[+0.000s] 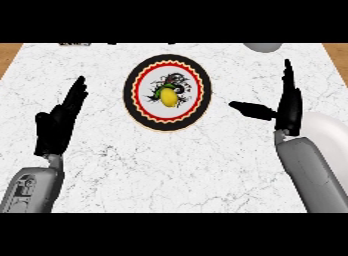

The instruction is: Pick the lemon from the plate and place it in the plate

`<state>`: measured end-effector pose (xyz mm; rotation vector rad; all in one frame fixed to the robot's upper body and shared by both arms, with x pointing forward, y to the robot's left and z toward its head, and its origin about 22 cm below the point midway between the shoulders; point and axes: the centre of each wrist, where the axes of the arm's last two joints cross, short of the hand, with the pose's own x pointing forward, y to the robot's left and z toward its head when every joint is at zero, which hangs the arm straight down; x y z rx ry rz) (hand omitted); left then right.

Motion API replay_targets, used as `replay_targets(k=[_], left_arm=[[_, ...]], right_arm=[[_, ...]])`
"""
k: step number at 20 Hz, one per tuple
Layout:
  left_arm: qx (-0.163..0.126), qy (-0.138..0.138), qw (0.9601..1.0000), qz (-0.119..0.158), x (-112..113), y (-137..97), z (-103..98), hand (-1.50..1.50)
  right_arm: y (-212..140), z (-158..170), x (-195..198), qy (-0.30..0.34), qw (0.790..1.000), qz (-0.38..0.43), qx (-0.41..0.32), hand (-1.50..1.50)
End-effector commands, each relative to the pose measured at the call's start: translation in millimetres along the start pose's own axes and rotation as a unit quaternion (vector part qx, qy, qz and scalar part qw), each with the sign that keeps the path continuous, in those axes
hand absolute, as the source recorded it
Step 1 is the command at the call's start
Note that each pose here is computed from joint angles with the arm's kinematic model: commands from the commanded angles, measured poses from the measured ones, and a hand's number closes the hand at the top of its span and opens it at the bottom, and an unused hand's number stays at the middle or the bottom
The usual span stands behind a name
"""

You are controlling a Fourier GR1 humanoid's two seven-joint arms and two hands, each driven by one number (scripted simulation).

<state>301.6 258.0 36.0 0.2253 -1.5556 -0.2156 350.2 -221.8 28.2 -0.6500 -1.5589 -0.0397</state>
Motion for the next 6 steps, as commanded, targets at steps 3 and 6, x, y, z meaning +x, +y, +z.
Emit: replay_targets(k=[3,6], left_arm=[[0.000,-0.001,1.0000,-0.004,14,4,1,0.00],[-0.007,-0.001,1.0000,0.000,13,16,7,0.00]], right_arm=[[-24,1,-24,0.004,1.000,-0.014,0.001,-1.50],[-49,5,-31,0.003,1.000,-0.004,0.001,-1.50]])
